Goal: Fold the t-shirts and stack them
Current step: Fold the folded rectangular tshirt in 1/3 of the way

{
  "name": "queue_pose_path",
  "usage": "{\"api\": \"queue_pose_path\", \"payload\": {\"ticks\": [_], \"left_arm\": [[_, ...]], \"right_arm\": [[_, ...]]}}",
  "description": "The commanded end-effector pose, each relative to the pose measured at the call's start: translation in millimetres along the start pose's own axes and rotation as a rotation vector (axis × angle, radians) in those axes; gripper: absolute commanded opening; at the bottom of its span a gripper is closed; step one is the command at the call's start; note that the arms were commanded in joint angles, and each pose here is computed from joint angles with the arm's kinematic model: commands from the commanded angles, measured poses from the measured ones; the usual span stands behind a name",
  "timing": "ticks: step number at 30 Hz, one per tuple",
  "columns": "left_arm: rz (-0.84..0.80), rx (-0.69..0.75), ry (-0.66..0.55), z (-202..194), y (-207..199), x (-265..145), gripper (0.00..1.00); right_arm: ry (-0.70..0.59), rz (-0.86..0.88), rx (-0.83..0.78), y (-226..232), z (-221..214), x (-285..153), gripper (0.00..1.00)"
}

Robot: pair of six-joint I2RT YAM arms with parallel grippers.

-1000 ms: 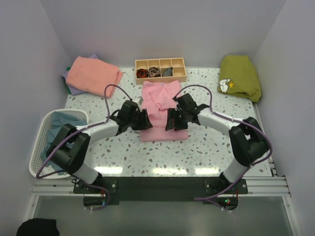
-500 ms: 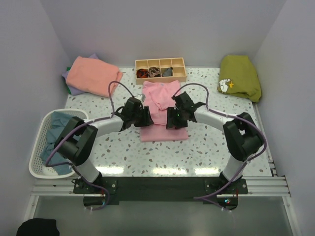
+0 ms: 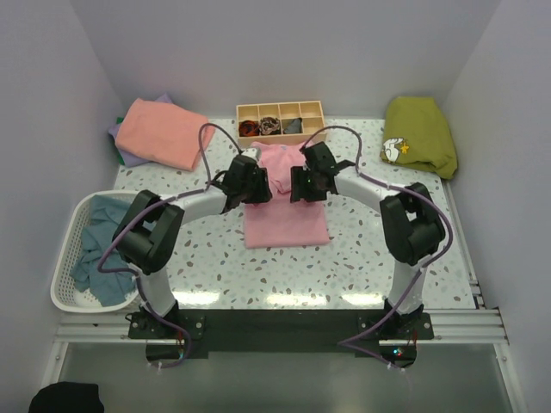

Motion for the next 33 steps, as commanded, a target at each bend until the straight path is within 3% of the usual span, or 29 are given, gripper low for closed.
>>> {"api": "queue_pose_path", "payload": {"ticks": [1,7,12,16,22,27,33], "left_arm": [[0.016,0.060,-0.140,49.5,-12.8,5.5,0.50],[0.075,0.084,-0.213,79.9,-8.4,5.3,0.50],[0.146,0.067,-0.320,94.9,1.3,-31.0,0.52],[0.191,0.054,-0.246,60.0,24.6,-50.4,0.54],[0.064,0.005,-0.113,-9.3,39.2,-77.3,0.57],[-0.104,-0.040,-0.083,-40.6,32.1,-92.6,0.57],[-0.186,-0.089,-0.020,-76.4,38.0,-95.8,0.57]], "right_arm": [[-0.069,-0.035,-0.022,-13.5,37.7,4.3,0.61],[-0.137,-0.053,-0.017,-29.5,73.2,-0.5,0.62],[-0.195,-0.108,0.001,-52.7,85.3,-38.6,0.64],[-0.117,-0.119,0.026,-70.4,51.3,-54.0,0.64],[-0.036,0.031,0.065,-62.7,-11.1,-70.5,0.65],[0.000,0.150,0.086,-47.2,-46.3,-76.7,0.65],[0.060,0.206,0.137,-41.6,-81.9,-71.5,0.65]]}}
Point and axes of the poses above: each gripper's point midway between its finger pads, its own x axis out along the fingers, its own y axis along the line the jaws close on, z = x × y, the point moved 3 cm from there along -x, back along the fingers, and after that the axes turned 8 degrees about -x, right-handed, at the moved point
